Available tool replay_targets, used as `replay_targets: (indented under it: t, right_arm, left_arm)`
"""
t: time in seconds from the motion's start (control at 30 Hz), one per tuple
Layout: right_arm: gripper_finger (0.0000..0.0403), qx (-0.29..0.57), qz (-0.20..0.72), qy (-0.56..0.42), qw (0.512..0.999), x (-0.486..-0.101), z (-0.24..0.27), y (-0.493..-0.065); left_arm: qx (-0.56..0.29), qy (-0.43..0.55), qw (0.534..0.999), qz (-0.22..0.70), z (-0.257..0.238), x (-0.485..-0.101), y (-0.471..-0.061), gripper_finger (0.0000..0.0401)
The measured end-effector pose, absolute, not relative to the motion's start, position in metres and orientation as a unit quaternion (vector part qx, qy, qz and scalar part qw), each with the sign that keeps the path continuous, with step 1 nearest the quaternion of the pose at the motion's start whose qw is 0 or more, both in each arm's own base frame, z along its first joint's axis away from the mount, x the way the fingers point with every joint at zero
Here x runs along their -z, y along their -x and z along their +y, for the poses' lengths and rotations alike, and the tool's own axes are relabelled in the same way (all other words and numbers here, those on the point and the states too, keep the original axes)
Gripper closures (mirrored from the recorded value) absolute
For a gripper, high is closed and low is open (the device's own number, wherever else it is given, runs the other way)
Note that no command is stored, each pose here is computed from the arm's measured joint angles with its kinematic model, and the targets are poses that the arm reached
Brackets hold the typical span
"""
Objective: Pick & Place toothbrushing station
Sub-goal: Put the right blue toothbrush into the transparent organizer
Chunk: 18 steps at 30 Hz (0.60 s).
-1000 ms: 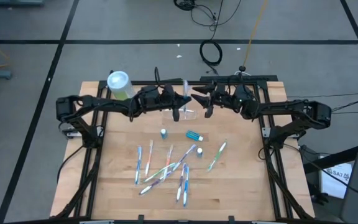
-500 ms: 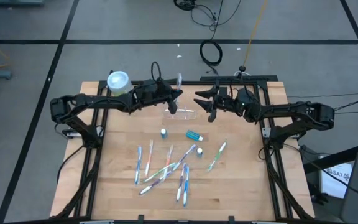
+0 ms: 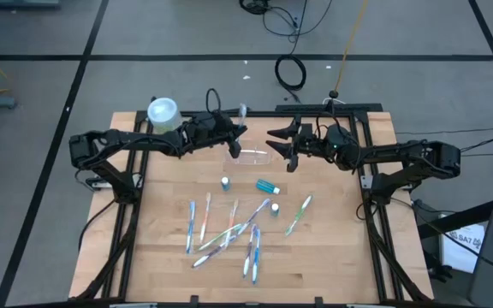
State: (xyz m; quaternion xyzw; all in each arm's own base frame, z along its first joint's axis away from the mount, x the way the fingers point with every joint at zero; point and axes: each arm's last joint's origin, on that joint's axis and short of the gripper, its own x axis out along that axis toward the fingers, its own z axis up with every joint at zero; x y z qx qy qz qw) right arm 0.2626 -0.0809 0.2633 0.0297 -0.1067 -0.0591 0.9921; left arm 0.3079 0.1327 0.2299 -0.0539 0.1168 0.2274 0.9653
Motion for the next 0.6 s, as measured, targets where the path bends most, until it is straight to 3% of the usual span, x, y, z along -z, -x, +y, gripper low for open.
replay_targets:
  t: [0.17, 0.6]
  right_arm:
    - [0.0257, 0.059, -0.105, -0.028, 0.992, -0.263, -0.081, -0.263]
    - [0.0260, 0.059, -0.105, -0.028, 0.992, -0.263, -0.081, -0.263]
  left_arm:
    - [-0.226, 0.067, 0.970, 0.068, 0.133, -0.223, -0.300, 0.0392]
    - [-0.259, 0.056, 0.957, 0.115, 0.132, -0.199, -0.287, 0.0392]
